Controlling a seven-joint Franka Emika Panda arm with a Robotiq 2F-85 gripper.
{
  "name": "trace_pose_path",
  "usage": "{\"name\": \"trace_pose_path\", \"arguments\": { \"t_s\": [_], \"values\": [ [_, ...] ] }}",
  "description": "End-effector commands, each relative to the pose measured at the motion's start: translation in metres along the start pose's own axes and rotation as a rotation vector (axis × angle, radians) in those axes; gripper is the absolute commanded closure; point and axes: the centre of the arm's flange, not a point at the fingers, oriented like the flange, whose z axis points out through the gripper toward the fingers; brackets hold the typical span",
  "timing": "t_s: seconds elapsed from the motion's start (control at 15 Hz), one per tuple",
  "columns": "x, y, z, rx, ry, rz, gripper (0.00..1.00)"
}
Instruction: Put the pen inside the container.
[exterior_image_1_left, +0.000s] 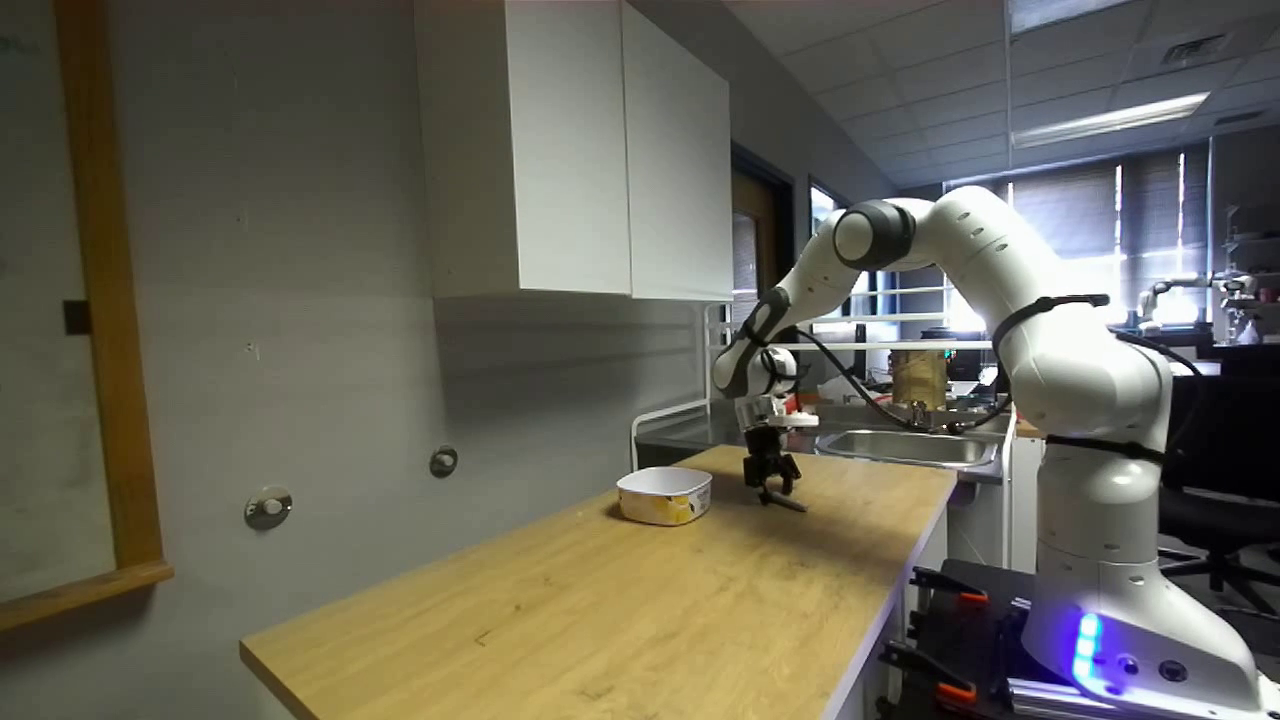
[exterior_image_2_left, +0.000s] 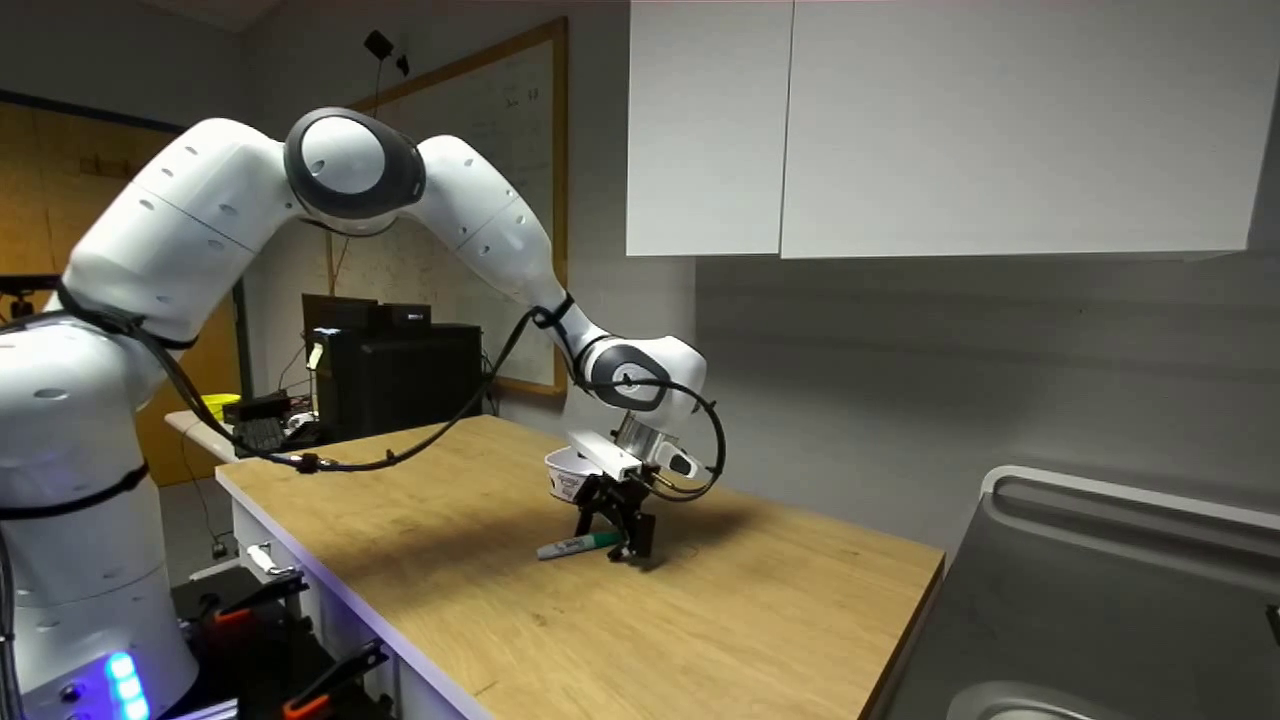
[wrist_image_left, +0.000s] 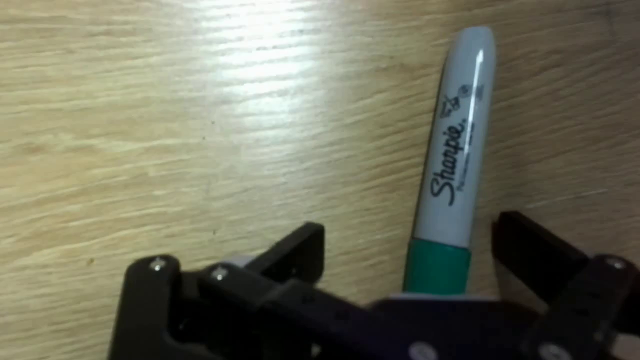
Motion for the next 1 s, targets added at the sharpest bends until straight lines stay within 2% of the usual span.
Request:
{"name": "trace_pose_path", "arguments": {
  "t_s": [0.0,0.27,0.6,0.73,0.8,0.87,0.93],
  "values": [
    [-0.03,-0.012,0.002,-0.009,0.015,0.016,0.31],
    [-0.049,-0.017,-0.013,-0.014,0.037,0.022,0.65],
    [-0.065,-0.02,-0.017,-0.009,0.032,0.033,0.98],
    [-0.067,-0.021,-0.02,-0.011,0.032,0.034,0.96],
    [-0.067,-0.021,-0.022,-0.017,0.03,0.034,1.0],
    [-0.067,-0.022,-0.022,-0.024,0.024,0.029,0.76],
    [-0.066,-0.023,-0.021,-0.036,0.017,0.023,0.69]
  ]
}}
